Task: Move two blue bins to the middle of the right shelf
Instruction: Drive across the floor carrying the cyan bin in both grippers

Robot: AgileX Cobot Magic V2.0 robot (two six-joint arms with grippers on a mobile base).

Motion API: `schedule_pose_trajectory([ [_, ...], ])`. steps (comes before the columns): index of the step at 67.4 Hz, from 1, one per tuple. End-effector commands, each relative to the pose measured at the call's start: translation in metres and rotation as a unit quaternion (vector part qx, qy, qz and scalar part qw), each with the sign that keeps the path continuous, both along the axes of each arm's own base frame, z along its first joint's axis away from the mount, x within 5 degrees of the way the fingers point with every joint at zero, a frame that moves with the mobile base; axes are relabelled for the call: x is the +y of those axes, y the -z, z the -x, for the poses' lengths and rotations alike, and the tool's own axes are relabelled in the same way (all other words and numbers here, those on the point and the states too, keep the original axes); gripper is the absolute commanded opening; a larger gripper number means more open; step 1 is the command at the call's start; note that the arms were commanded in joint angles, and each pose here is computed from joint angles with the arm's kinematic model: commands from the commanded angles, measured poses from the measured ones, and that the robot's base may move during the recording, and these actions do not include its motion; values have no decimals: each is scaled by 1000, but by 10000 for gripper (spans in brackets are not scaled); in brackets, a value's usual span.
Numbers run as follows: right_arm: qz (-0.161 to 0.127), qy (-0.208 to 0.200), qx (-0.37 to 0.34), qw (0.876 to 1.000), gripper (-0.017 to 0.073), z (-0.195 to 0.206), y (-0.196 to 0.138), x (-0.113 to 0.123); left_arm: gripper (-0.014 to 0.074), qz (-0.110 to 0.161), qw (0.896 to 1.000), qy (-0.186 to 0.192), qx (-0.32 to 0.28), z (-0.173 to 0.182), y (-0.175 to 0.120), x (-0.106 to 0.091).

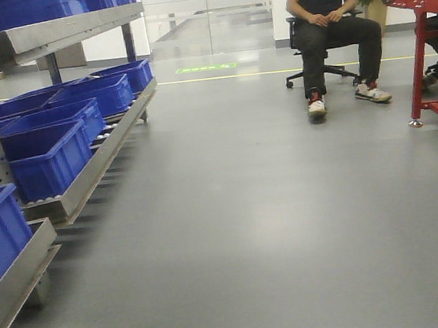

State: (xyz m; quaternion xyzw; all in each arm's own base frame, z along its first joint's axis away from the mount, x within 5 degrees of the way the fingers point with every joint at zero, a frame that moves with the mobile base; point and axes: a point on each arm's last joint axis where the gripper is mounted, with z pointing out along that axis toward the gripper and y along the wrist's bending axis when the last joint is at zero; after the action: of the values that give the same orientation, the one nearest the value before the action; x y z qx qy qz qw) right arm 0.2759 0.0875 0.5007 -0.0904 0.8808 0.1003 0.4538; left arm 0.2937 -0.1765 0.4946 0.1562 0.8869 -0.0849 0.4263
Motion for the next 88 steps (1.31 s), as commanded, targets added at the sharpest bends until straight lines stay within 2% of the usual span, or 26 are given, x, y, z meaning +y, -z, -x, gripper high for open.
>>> schedule_pose_trajectory([
  [1,-4,2,-40,999,-151,1,-10,-2,-111,21,999,19,-23,8,-12,-1],
  [88,-4,2,-40,999,-151,1,-10,-2,-111,21,999,19,-23,8,-12,-1],
])
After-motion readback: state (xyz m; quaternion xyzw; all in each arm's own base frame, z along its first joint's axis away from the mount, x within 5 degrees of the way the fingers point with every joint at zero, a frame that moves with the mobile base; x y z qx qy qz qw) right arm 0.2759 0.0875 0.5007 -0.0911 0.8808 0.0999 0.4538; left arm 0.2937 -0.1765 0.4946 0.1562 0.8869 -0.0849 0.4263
